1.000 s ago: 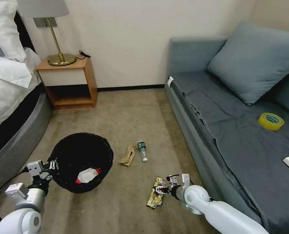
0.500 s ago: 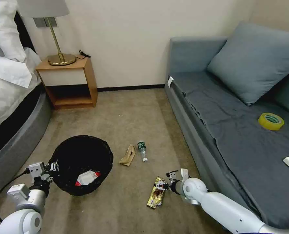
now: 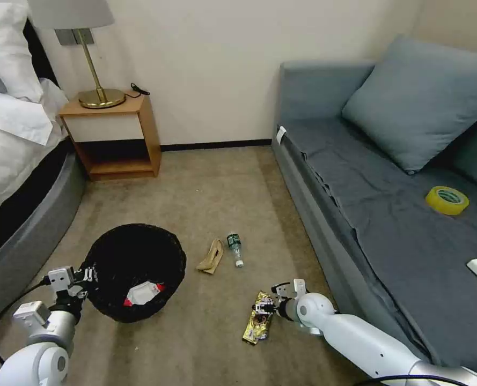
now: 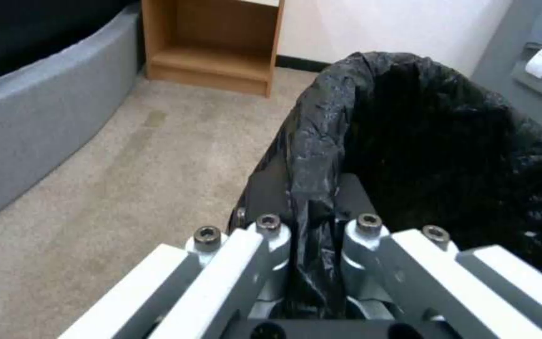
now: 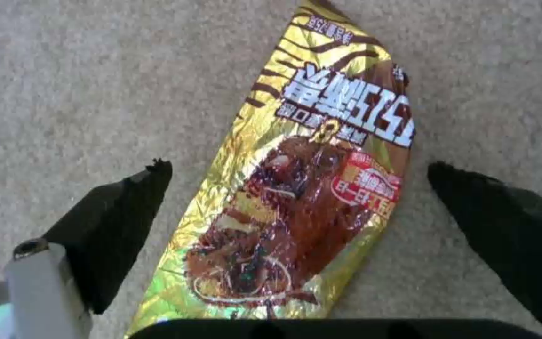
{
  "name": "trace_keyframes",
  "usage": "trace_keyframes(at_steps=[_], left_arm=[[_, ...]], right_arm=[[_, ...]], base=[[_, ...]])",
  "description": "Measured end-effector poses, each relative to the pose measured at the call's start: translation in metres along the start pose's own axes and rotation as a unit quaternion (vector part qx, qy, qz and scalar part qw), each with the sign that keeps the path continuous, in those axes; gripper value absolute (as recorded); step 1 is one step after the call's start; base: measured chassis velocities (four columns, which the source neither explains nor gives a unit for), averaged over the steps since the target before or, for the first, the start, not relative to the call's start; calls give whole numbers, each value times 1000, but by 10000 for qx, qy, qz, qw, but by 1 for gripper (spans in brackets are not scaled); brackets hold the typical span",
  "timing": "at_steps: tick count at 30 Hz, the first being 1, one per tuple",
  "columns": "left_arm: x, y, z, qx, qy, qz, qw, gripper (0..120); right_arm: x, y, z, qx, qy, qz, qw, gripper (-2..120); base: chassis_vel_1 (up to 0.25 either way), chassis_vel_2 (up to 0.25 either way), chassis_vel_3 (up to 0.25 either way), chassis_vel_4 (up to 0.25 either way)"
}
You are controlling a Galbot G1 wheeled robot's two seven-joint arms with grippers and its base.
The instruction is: Pick up the trash bin, then pick up the garbage on the floor and place it into the trash bin.
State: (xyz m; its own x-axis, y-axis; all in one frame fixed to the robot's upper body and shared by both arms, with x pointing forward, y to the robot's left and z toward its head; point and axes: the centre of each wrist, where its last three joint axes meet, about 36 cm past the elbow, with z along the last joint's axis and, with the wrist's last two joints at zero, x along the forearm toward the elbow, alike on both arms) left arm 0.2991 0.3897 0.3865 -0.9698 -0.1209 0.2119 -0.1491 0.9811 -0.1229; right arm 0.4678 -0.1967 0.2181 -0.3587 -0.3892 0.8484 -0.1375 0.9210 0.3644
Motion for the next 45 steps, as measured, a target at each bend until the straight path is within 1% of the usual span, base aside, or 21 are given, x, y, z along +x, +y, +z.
trace_keyframes(at_steps=[9,11,17,19,23,24,28,29,32,33,37,39,40,42,43,45], left_arm=[[-1,-1,0,11,-9,7,10000,5],[-1,-1,0,13,-13,6,10000,5],[-2,-1,1,34,-19,3,10000,5],[-2,-1,1,37,-20,1,10000,5],[-2,1,3,37,-4,-20,10000,5],[-2,1,3,37,-4,-20,10000,5],[-3,3,4,41,2,-27,10000,5],[-3,3,4,41,2,-27,10000,5],[-3,3,4,45,5,-22,10000,5],[-3,3,4,45,5,-22,10000,5],[-3,3,5,46,12,-19,10000,5],[-3,3,5,46,12,-19,10000,5],[-4,3,5,46,7,-17,10000,5],[-4,2,4,47,1,-14,10000,5],[-4,2,4,47,1,-14,10000,5],[-4,2,5,49,1,-9,10000,5]], right_arm=[[-6,8,6,19,-14,-54,10000,100],[-7,15,6,34,-17,-124,9999,100],[-12,27,8,146,-1,-182,9997,100],[-13,29,8,187,-1,-168,9997,98],[-16,30,9,286,-2,-134,9995,88],[-16,30,9,286,-2,-134,9995,88],[-16,28,9,372,-11,-107,9993,75],[-16,28,9,372,-11,-107,9993,75],[-17,26,11,410,-36,-96,9991,65],[-17,26,11,410,-36,-96,9991,65],[-19,24,12,448,-53,-61,9990,52],[-19,24,12,448,-53,-61,9990,52],[-19,23,12,453,-57,-43,9989,44],[-20,23,12,469,-68,-20,9989,35],[-20,23,12,469,-68,-20,9989,35],[-20,22,12,485,-77,-2,9988,25]], base=[[0,0,0,0],[0,0,0,0],[0,0,0,0],[0,0,0,0],[0,0,0,0],[0,0,0,0],[0,0,0,0],[0,0,0,0],[0,0,0,0],[0,0,0,0],[0,0,0,0],[0,0,0,0],[0,0,0,0],[0,0,0,0],[0,0,0,0],[0,0,0,0]])
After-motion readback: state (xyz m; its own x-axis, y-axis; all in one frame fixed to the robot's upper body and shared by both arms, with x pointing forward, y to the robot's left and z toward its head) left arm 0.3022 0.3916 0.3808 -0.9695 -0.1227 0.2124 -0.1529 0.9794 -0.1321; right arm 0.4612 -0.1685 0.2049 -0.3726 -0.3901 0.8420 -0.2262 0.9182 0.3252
